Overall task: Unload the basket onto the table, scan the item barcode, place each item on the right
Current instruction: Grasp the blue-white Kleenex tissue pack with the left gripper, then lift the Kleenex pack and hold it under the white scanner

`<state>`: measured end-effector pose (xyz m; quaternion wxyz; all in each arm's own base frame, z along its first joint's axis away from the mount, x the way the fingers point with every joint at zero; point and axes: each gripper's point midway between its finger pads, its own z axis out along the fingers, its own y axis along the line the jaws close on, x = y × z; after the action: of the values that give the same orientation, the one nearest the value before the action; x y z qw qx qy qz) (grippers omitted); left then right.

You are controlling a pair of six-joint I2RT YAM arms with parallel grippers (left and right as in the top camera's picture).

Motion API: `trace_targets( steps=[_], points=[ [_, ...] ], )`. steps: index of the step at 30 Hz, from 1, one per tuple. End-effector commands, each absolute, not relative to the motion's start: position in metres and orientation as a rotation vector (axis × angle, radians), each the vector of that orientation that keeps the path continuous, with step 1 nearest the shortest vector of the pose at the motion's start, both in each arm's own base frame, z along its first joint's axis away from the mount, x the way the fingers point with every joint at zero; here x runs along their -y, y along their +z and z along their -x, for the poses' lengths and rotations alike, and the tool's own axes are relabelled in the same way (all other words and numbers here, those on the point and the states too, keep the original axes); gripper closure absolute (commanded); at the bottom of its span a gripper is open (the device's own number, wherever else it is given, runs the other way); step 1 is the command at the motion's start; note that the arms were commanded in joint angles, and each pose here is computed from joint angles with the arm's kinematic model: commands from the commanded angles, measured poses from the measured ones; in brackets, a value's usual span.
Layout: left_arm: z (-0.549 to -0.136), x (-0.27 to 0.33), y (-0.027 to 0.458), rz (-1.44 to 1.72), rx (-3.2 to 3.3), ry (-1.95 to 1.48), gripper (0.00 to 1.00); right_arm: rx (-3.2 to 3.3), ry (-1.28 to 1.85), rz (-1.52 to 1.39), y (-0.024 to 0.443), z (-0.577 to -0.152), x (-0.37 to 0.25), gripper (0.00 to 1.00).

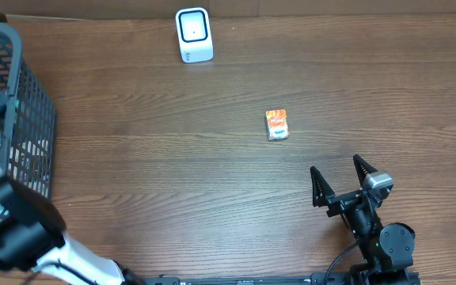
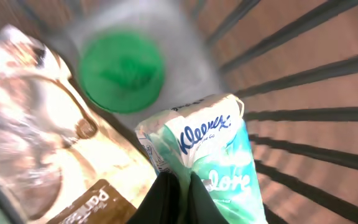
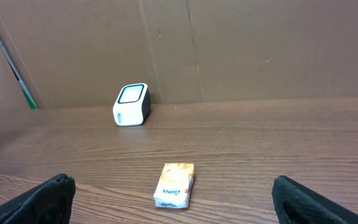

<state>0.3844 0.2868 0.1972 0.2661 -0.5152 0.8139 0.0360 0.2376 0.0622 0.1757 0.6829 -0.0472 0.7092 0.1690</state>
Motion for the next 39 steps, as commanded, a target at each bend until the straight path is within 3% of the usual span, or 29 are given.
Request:
trace_targets(
  steps=[1,12,17,25,32,39],
  points=[
    [-0.378,-0.278,0.268,1.283,-2.076,0.108,0.96,-1.59,0.378,0.105,0.173,-0.238,-0.062,0.0],
    [-0.331,-0.21,0.388,1.077,-1.895,0.013,0.96,-1.59,0.378,0.105,0.173,-0.238,-0.062,0.0],
    [-0.337,-0.14,0.401,0.829,-1.999,-0.117,0.96,-1.59,0.378,0.105,0.173,-0.238,-0.062,0.0],
    [-0.376,-0.003,0.333,0.33,-2.367,-0.271,0.96,-1.59,0.378,0.105,0.173,-0.238,-0.062,0.0],
    [-0.403,0.104,0.237,-0.021,-2.66,-0.344,0.96,-1.59,0.379,0.104,0.173,-0.238,-0.062,0.0],
    [-0.405,0.183,0.145,-0.309,-2.859,-0.522,0.96,-1.59,0.378,0.105,0.173,-0.238,-0.062,0.0]
  ],
)
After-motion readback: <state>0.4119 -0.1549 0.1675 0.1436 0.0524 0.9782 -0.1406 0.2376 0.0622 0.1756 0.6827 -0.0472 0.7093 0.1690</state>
